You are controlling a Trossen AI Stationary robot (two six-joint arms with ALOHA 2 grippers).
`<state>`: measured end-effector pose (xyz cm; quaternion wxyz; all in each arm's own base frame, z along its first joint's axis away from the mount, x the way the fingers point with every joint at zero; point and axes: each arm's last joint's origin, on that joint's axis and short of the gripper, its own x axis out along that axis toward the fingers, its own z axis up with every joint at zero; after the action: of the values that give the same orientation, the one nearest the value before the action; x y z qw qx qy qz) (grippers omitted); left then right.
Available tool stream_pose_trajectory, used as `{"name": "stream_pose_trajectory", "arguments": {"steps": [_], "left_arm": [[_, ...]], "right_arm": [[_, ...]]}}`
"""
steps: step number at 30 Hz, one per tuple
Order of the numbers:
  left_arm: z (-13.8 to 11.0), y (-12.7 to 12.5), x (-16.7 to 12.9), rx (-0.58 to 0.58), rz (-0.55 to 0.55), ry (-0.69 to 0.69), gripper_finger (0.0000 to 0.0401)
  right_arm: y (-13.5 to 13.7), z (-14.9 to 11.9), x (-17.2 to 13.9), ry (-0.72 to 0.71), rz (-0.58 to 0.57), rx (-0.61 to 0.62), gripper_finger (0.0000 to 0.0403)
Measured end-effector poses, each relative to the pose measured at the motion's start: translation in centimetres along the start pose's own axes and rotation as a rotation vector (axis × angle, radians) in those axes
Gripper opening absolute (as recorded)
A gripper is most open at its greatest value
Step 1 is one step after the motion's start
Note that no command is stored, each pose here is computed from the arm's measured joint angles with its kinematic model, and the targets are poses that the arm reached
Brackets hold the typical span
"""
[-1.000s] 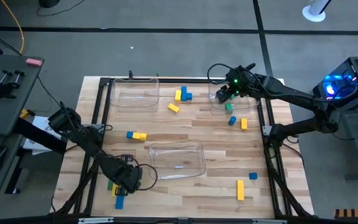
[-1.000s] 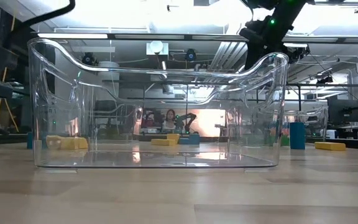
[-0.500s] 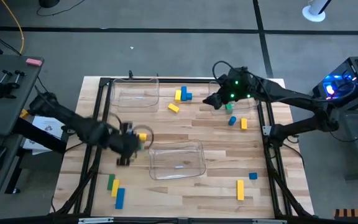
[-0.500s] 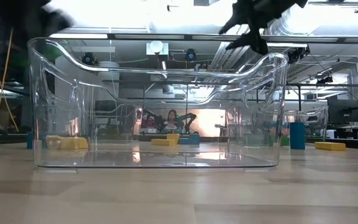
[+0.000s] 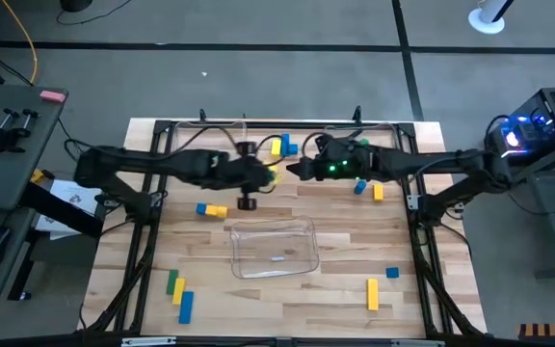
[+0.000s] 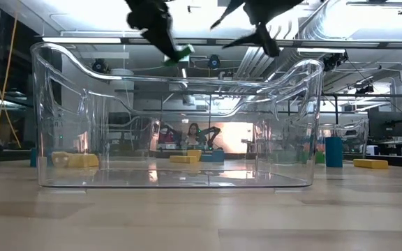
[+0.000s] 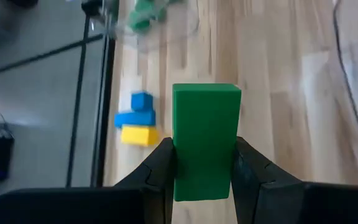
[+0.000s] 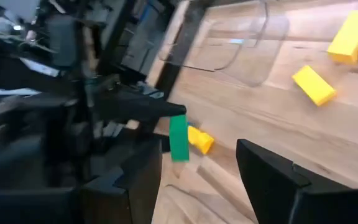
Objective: Sort blocks
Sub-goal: Put the green block into the top right transparent bin
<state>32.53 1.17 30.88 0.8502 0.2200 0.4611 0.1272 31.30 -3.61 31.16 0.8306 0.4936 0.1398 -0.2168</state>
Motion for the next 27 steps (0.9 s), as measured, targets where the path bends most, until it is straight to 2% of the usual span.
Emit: {"name": "stream_pose_trajectory", "arguments": {"steps": [6, 16, 20, 25, 27], "left_arm": [[1.7, 0.1, 2.9, 0.051, 0.014, -0.001, 0.0077], [2.6, 0.4, 3.2, 0.035, 0.033, -0.051, 0.0081], [2.7, 0.4, 3.2, 0.029, 0.037, -0.064, 0.0083], [2.9, 0.5, 3.1, 0.023, 0.04, -0.079, 0.0084], [2.9, 0.5, 3.1, 0.022, 0.043, -0.079, 0.0085]], "right_arm": [[-0.4, -0.9, 1.8, 0.021, -0.018, 0.004, 0.0204], [-0.9, -1.1, 2.7, -0.021, -0.081, -0.03, 0.02], [-0.9, -1.1, 2.7, -0.023, -0.079, -0.04, 0.0157], [-0.9, -1.1, 2.7, -0.016, -0.075, -0.066, 0.0054], [-0.9, -1.1, 2.7, -0.018, -0.071, -0.078, 0.0054]]}}
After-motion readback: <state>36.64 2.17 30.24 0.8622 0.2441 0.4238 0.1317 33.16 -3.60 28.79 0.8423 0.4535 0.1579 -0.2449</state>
